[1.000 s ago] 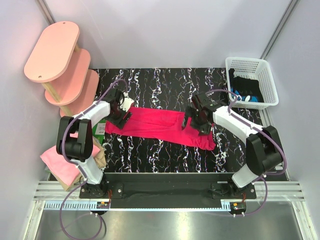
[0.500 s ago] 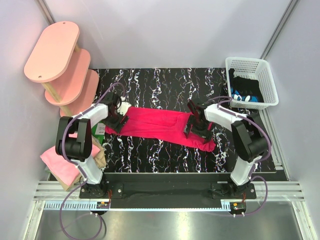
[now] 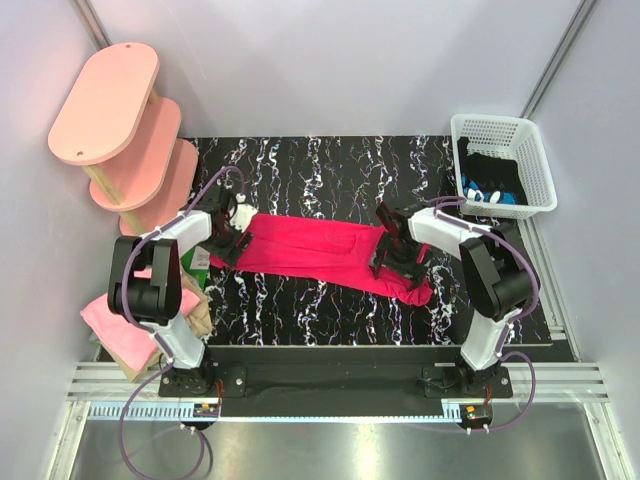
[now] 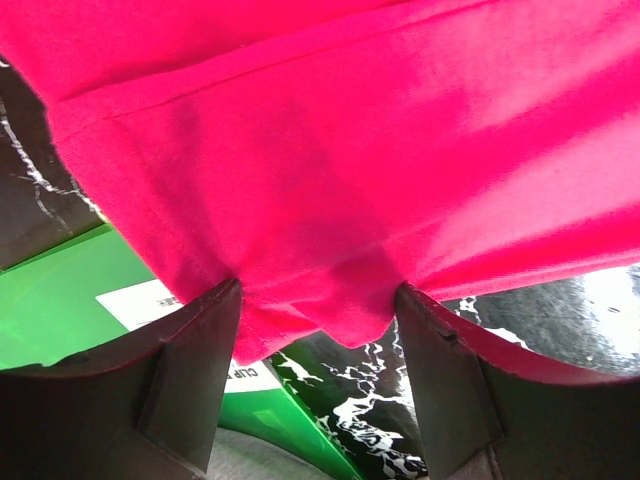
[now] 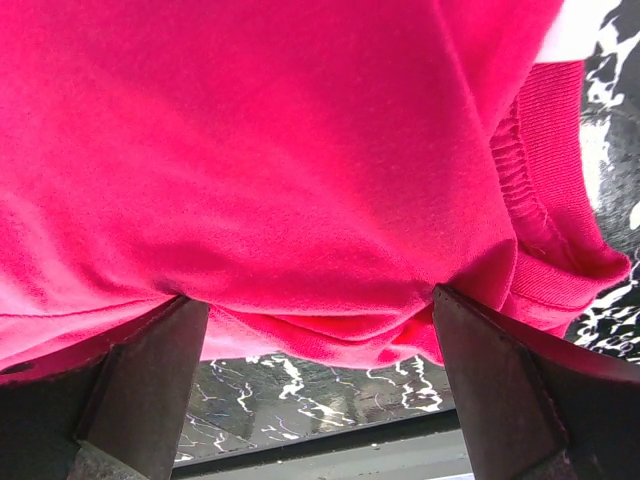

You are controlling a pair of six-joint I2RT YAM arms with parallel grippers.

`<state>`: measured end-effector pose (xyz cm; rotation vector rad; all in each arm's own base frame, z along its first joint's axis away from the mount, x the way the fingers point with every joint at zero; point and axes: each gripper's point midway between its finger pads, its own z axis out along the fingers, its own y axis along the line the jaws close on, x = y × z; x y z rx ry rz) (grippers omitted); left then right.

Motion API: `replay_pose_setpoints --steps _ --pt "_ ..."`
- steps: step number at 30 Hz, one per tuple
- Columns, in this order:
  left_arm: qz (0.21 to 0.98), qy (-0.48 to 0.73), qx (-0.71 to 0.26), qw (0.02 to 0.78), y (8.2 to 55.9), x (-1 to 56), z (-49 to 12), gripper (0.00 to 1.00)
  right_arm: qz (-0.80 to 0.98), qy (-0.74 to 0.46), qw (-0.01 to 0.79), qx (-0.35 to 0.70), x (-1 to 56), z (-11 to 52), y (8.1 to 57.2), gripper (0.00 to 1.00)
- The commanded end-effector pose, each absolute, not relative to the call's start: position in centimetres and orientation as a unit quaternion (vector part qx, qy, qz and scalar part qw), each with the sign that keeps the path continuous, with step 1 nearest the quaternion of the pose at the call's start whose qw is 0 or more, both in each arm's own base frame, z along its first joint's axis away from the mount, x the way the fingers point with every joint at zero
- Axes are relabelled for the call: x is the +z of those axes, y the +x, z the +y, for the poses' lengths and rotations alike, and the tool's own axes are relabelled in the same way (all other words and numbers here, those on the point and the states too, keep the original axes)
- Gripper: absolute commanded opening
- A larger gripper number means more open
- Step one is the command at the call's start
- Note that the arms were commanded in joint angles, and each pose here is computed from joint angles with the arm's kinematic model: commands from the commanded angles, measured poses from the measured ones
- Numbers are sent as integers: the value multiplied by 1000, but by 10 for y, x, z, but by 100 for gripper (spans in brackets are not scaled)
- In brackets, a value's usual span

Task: Fold and stack the t-shirts
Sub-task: Rotate the tshirt 60 degrees

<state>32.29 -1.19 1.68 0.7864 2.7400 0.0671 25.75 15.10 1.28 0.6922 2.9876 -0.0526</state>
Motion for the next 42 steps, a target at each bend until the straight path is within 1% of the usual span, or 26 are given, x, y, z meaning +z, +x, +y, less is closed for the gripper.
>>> replay_pose_setpoints --steps 1,5,6,9,10,12,13,15,16,18,19,20,21,22,24,25,27,28,30,31,33,37,38,40,41,42 --pt "951 279 45 124 313 -5 5 68 969 227 42 -82 5 116 255 100" --pt "953 276 30 124 304 -3 0 68 973 216 52 -58 17 116 278 100" --pt "951 277 20 135 304 2 -5 68 976 207 46 -53 16 115 281 100" --pt "949 284 1 135 293 6 -14 69 978 198 51 -44 18 110 303 100" --pt "950 284 -5 131 288 7 -16 69 978 195 63 -32 23 113 318 100" --pt "948 293 -27 124 278 5 -27 69 982 180 48 -21 14 114 329 100" --pt "947 294 -35 121 273 6 -30 69 982 177 65 -13 21 117 348 100" --pt "944 305 -55 111 263 4 -41 69 984 170 51 -3 12 116 361 100" --pt "944 308 -70 101 255 4 -46 69 983 169 67 13 21 121 381 100" --pt "938 311 -121 93 246 8 -64 70 986 159 56 15 13 121 393 100" --pt "938 310 -133 80 239 9 -68 70 984 155 83 25 27 124 416 100" --pt "932 322 -145 79 235 12 -74 69 985 152 79 23 19 124 423 100" --pt "932 327 -137 81 235 13 -75 70 986 146 77 22 21 123 429 100" --pt "932 327 -136 82 234 15 -76 70 983 147 103 32 35 123 450 100" --pt "931 328 -136 85 234 26 -77 71 985 141 94 34 28 123 460 100" --pt "929 333 -138 86 234 29 -77 71 982 140 116 55 43 129 478 100" --pt "925 338 -138 102 242 42 -80 71 983 136 107 61 37 131 486 100" --pt "924 341 -137 103 244 46 -79 71 980 129 133 75 53 137 502 100" --pt "924 342 -129 115 254 58 -79 71 981 119 124 88 45 143 508 100" --pt "924 342 -124 120 259 62 -79 71 977 114 151 102 63 148 522 100" --pt "923 341 -99 145 277 78 -74 71 977 109 143 118 62 154 523 100" --pt "920 319 -65 217 317 123 -68 71 968 103 189 127 101 154 533 100" --pt "916 315 -58 244 331 141 -68 71 964 106 207 129 121 152 533 100" --pt "911 316 -53 258 341 150 -69 72 961 114 214 132 134 152 529 100" --pt "912 317 -50 255 346 148 -70 72 956 122 226 139 155 152 525 100" --pt "915 316 -39 249 349 144 -67 72 955 127 229 142 162 152 521 100"
